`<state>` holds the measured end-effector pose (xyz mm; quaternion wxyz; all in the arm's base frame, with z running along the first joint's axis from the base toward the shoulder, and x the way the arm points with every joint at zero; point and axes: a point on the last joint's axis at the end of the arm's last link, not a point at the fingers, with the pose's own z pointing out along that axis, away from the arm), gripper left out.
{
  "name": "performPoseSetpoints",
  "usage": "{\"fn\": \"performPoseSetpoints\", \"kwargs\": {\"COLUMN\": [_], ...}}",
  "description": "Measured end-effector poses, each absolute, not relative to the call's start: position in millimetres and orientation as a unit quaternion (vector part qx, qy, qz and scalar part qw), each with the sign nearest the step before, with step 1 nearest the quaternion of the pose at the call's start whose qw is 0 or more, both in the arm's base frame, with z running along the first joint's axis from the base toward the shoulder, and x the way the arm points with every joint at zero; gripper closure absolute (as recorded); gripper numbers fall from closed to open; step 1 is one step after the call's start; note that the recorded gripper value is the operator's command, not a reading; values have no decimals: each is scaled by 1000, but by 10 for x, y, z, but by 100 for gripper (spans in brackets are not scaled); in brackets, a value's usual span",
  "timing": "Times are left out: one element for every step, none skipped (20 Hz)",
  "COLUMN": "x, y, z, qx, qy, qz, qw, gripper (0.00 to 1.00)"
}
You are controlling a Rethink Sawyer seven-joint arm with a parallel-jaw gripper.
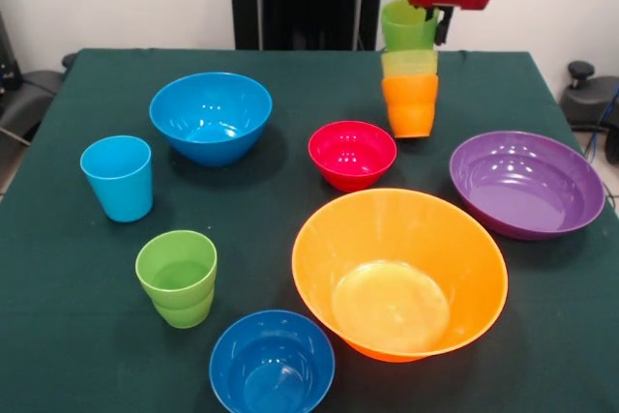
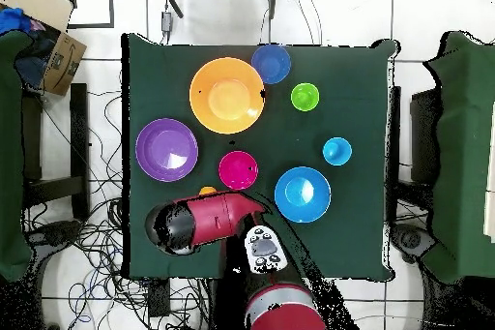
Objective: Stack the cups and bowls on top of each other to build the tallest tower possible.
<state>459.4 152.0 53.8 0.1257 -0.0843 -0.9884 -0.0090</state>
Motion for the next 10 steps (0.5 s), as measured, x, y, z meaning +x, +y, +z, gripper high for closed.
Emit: {"fn": "performPoseSetpoints", "kwargs": {"x": [4575, 4553, 4540, 4529, 4526, 4525, 4530, 4532, 4539, 4546], "y": [1512, 1502, 1494, 1485, 1478, 1473, 1468, 1467, 1471, 1473], "z": [507, 474, 456, 444, 440, 440, 442, 445, 451, 457], "qx": [-85, -87, -88, -89, -89, -90, -91, -92, -93, -94], "qy": [-988, -988, -988, -987, -987, -987, -987, -987, -987, -987], "qz": [-8, -7, -7, -6, -5, -5, -4, -5, -5, -6], "qw": [127, 128, 129, 131, 131, 131, 131, 131, 130, 130], "gripper": [100, 100, 100, 100, 100, 100, 100, 100, 100, 100]}}
